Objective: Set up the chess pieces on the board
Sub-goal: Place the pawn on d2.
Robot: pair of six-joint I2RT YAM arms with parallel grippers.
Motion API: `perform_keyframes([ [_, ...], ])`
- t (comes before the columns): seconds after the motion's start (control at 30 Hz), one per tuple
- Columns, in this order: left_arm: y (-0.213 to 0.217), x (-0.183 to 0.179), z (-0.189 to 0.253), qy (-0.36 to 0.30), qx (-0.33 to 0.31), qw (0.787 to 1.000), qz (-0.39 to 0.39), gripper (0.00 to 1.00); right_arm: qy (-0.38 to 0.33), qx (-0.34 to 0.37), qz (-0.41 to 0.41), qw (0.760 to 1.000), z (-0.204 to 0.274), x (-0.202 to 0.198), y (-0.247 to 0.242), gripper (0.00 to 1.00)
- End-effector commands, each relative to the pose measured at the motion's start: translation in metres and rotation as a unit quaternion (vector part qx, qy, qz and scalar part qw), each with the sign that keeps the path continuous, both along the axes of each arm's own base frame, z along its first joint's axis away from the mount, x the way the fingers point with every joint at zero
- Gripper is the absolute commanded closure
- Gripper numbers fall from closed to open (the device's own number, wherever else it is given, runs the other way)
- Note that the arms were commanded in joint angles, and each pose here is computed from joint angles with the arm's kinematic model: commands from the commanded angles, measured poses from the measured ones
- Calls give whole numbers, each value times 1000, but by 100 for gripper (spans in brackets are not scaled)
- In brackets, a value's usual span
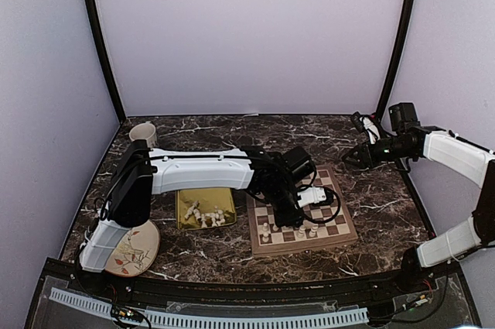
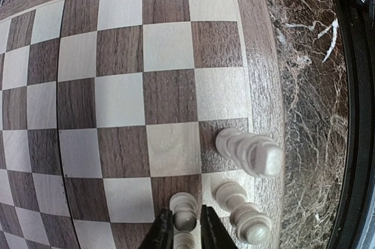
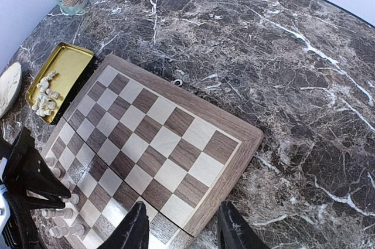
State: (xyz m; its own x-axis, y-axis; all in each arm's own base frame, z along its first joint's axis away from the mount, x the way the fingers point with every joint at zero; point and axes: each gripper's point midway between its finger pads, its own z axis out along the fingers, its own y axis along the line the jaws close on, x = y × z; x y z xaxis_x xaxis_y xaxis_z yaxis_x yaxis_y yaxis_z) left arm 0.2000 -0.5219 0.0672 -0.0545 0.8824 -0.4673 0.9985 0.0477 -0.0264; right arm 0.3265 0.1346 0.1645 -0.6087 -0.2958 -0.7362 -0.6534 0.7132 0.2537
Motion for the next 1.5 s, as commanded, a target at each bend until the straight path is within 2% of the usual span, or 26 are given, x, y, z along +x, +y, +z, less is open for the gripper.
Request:
perform_keyframes([
  [0.0,-7,-5,8,4,-11,1000,-6,82,-6,4,6,1000,-1,2,0,60],
  [0.57,-10,2,7,-10,-15,1000,6,85,-4,5,8,1000,-3,1,1,60],
  [0.73,-12,1,12,-6,-20,1000,8,78,-5,5,8,1000,-2,1,1,59],
  [0.9,-13,7,37,-25,-33,999,13,73,-3,7,9,1000,-2,0,1,59],
  [1.1,13,14,70,-63,-21,997,25,65,-5,7,9,1000,-1,-1,1,59],
  [1.13,20,17,77,-71,-23,997,34,62,-6,7,9,1000,-1,-1,1,59],
  [1.17,29,22,84,-76,-21,996,50,53,-6,8,10,1000,-1,-1,1,59],
  [1.2,37,30,94,-87,-23,993,74,16,-6,9,10,1000,-1,-1,1,59],
  [1.23,47,38,102,-93,-24,990,101,3,-4,9,10,1000,-1,-1,2,58],
  [1.3,70,56,120,-108,-28,981,160,1,-3,9,12,1000,-2,-1,2,58],
  [1.47,135,82,130,-148,-17,954,261,1,-2,7,14,1000,-4,-1,2,58],
])
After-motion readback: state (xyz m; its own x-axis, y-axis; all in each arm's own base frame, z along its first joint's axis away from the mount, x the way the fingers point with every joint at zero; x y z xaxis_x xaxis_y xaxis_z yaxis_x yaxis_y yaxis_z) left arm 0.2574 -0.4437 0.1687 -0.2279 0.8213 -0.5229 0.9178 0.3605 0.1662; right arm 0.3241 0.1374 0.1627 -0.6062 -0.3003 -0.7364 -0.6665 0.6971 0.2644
